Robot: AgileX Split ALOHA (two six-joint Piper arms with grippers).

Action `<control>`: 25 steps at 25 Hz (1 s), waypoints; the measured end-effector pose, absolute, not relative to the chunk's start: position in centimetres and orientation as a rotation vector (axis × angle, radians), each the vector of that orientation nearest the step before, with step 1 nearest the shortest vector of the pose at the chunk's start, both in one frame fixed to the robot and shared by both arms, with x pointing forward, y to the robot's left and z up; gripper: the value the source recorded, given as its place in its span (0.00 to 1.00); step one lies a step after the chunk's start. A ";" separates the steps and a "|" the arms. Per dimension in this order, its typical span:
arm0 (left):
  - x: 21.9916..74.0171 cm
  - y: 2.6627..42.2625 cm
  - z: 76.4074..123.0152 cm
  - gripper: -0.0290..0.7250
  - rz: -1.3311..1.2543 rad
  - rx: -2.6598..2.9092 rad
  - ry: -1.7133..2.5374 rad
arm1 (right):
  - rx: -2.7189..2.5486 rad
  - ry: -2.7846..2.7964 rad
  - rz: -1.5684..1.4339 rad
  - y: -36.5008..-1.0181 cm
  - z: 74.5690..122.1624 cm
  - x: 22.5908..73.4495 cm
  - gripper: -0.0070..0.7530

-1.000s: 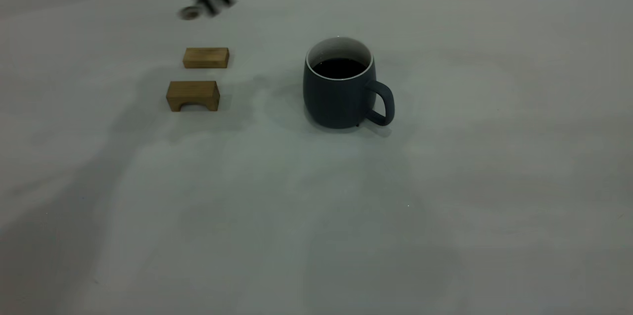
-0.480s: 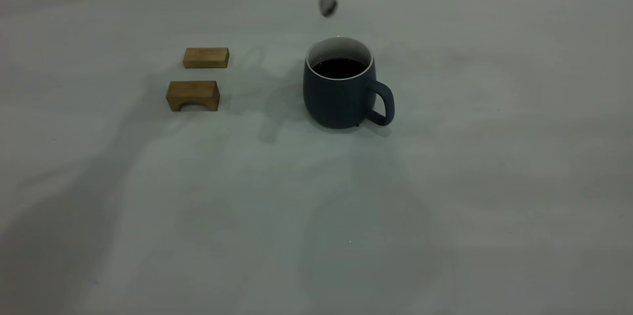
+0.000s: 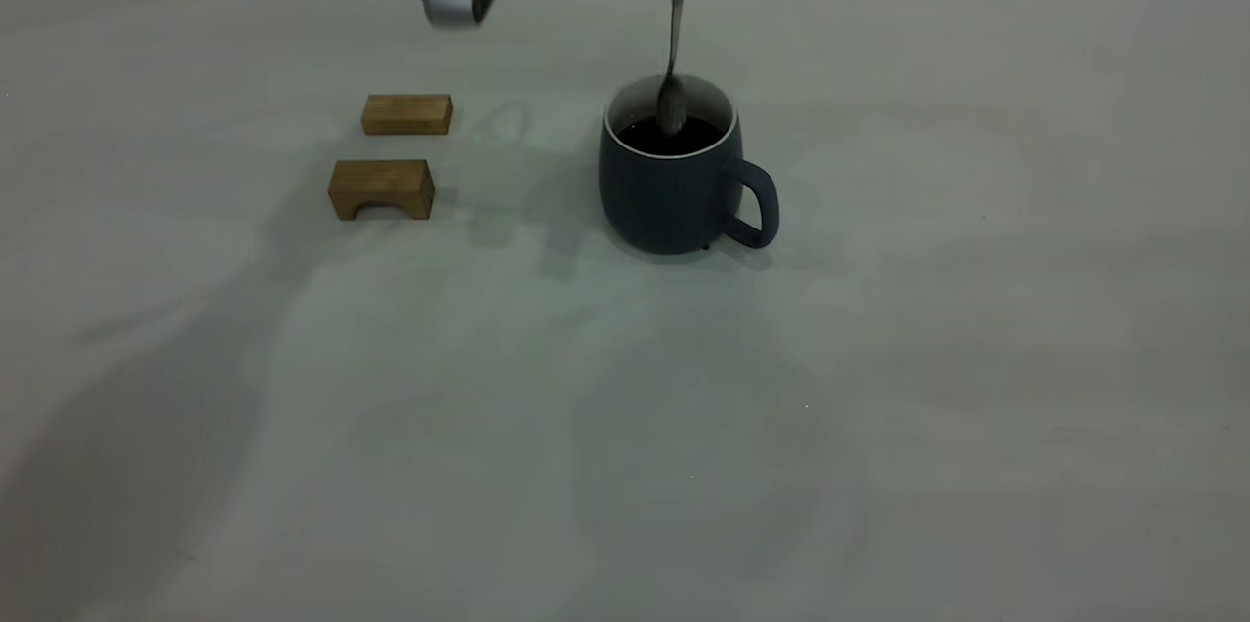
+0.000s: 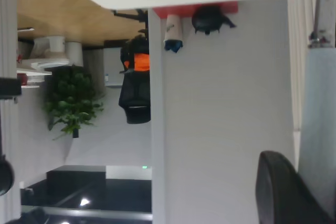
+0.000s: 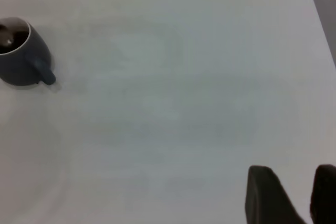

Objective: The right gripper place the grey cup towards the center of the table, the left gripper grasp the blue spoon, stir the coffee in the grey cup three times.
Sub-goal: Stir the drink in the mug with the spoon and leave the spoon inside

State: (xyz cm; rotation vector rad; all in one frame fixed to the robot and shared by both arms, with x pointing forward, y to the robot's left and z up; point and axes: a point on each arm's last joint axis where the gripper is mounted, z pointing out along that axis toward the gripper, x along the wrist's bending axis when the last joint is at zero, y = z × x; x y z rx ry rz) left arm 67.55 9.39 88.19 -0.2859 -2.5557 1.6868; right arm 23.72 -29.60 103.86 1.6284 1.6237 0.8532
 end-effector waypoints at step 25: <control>67.2 9.3 82.8 0.23 1.707 -0.177 -2.455 | 1.628 1.623 0.854 -29.6 103.9 23.7 0.33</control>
